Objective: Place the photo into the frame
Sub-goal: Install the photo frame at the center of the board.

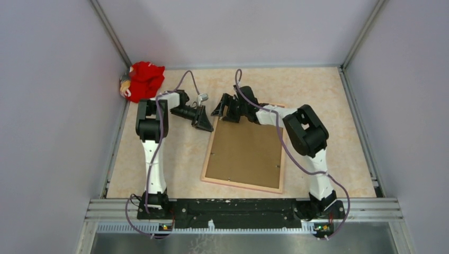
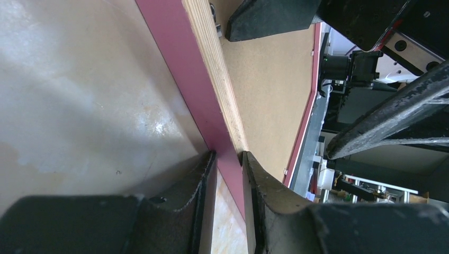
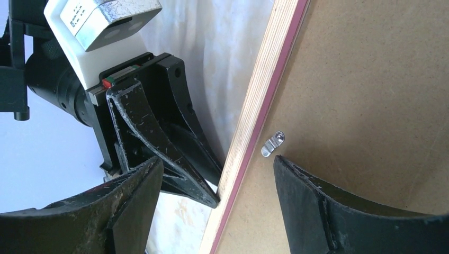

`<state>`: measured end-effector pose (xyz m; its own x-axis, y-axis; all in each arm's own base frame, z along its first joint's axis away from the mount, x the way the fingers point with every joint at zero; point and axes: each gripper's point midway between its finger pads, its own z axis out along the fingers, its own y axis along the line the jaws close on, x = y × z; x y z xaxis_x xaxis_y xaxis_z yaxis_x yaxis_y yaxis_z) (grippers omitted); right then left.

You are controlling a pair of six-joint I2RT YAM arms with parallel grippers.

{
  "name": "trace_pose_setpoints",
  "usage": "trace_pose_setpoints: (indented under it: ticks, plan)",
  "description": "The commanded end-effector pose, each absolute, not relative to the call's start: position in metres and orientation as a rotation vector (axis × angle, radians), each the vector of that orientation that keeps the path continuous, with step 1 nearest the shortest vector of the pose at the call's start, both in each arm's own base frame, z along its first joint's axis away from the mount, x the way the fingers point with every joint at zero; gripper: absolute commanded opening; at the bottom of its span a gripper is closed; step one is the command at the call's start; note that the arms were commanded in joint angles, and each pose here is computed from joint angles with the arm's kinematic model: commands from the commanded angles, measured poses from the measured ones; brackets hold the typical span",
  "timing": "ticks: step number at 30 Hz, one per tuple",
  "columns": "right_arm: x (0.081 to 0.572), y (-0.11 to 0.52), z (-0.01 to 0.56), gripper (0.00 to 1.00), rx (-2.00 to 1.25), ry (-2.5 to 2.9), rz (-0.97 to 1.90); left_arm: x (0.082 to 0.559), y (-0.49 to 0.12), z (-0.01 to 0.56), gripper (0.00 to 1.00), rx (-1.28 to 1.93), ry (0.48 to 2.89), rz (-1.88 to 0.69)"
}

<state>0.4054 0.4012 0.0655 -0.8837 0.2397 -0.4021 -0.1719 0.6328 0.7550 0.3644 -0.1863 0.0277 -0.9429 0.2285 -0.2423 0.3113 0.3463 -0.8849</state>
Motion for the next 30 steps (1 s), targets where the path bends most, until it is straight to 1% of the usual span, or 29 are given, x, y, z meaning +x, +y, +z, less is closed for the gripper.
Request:
trace_pose_setpoints:
  ticks: [1, 19, 30]
  plan:
    - [0.408, 0.409, 0.057, 0.76, 0.069, 2.396, 1.169, 0.368, -0.181, 0.011, 0.31, 0.587, 2.55, -1.532]
    - [0.409, 0.416, 0.044, 0.73, 0.117, 2.422, 1.186, 0.364, -0.179, 0.006, 0.31, 0.602, 2.567, -1.496]
    - [0.414, 0.41, 0.038, 0.72, 0.223, 2.398, 1.098, 0.362, -0.179, 0.003, 0.31, 0.625, 2.58, -1.468]
